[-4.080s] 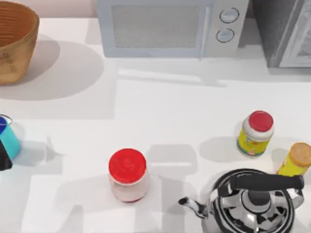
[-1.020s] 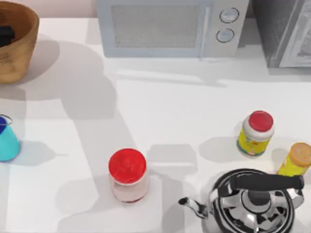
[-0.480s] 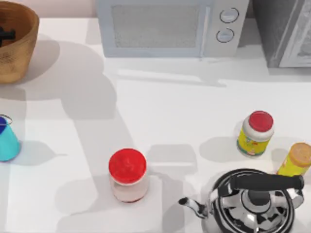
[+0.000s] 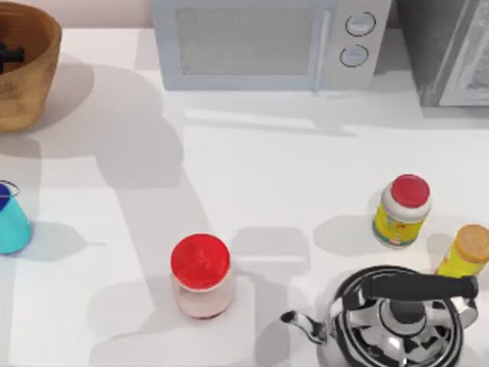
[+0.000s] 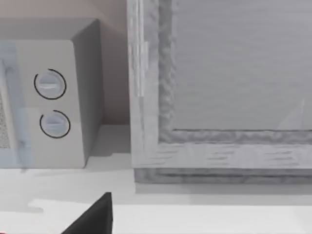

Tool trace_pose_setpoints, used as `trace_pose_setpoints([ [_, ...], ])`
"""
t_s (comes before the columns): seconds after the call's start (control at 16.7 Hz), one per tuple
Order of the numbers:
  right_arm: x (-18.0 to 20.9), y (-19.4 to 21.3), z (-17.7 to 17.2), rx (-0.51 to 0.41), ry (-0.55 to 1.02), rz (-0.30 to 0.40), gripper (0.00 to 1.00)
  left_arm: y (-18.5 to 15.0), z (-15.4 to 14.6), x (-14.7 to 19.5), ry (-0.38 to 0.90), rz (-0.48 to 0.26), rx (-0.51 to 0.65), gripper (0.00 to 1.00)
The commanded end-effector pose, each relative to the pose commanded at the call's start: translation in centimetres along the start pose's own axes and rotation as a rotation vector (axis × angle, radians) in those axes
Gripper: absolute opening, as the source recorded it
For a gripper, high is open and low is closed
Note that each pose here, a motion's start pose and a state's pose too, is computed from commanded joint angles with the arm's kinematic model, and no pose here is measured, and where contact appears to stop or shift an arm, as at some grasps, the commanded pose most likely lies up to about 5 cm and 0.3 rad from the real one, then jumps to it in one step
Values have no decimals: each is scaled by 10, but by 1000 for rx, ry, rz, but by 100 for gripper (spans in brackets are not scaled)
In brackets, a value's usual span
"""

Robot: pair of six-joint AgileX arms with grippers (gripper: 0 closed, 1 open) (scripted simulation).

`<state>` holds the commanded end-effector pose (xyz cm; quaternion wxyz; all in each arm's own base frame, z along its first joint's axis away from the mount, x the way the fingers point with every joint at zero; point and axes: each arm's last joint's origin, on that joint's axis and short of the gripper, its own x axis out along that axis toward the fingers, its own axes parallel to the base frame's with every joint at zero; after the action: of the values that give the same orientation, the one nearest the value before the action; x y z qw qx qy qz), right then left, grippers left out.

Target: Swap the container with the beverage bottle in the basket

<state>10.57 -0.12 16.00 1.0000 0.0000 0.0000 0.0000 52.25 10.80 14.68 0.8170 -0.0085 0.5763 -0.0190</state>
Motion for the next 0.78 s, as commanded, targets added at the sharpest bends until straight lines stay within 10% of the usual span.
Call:
trace_pose_setpoints([
  [0.36,0,0,0,0,0,0,100,-4,-3,-38,-74,39,-28,0],
  [0.78,0,0,0,0,0,0,100,-49,-63,-179,-384,111,-39,0],
])
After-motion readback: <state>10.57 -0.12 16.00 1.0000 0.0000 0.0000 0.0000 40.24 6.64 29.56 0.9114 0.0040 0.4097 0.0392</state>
